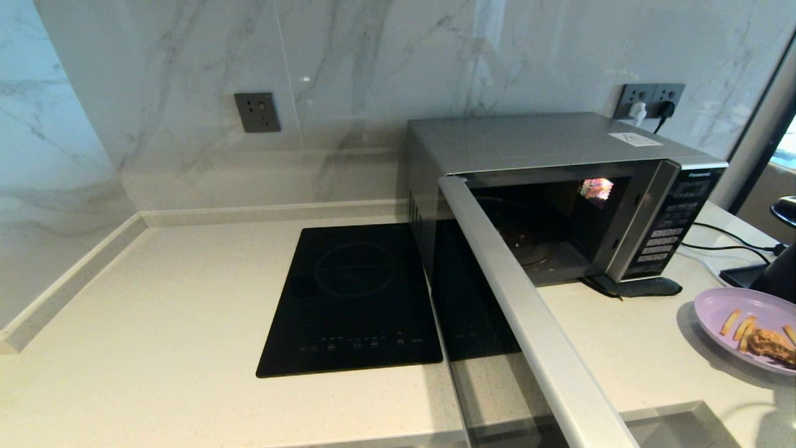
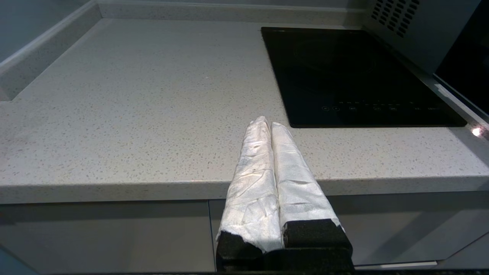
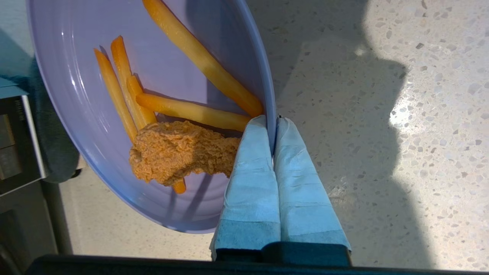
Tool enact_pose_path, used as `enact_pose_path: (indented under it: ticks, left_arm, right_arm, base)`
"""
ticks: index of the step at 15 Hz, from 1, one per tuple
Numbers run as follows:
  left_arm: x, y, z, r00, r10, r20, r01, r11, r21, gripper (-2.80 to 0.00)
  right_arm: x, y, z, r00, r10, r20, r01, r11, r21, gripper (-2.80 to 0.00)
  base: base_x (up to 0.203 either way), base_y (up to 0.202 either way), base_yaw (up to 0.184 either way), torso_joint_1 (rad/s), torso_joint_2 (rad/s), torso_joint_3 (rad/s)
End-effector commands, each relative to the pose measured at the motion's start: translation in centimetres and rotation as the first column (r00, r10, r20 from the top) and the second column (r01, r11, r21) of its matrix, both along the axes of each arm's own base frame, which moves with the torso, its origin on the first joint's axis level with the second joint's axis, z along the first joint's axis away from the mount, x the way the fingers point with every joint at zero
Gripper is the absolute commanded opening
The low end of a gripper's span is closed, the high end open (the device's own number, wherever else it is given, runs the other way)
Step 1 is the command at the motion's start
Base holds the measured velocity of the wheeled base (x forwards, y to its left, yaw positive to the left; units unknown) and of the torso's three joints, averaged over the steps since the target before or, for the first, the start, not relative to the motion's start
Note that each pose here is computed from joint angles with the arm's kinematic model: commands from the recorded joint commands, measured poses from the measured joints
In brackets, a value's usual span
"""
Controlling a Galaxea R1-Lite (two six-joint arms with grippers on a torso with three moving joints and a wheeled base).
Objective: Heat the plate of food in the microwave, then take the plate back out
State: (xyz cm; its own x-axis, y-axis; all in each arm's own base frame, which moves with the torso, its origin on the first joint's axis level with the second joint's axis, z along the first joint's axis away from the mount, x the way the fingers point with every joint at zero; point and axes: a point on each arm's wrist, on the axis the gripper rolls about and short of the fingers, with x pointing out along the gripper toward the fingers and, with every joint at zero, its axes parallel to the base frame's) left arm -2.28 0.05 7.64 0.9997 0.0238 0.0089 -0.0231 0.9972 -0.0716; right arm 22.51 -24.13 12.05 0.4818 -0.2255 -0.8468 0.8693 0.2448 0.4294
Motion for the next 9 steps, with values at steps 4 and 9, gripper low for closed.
enact_pose_path:
  ticks: [4, 9]
  left_arm:
    - [0.0, 0.0, 0.0, 1.000, 0.001, -0.001, -0.001, 1.000, -0.001, -2.80]
    - [0.0, 0.0, 0.0, 1.000, 0.001, -0.001, -0.001, 1.000, -0.001, -2.80]
  right_arm:
    - [0.6, -0.8, -2.5, 0.999, 0.014, -0.052, -0.011, 0.999, 0.048, -2.80]
    - [0.7, -1.2, -3.2, 0.998, 0.008, -0.061, -0.004, 0.998, 0.062, -2.80]
  base:
    - [0.000, 0.000, 0.000, 0.000, 0.00, 0.000]
    - [0.000, 0.000, 0.000, 0.000, 0.00, 0.000]
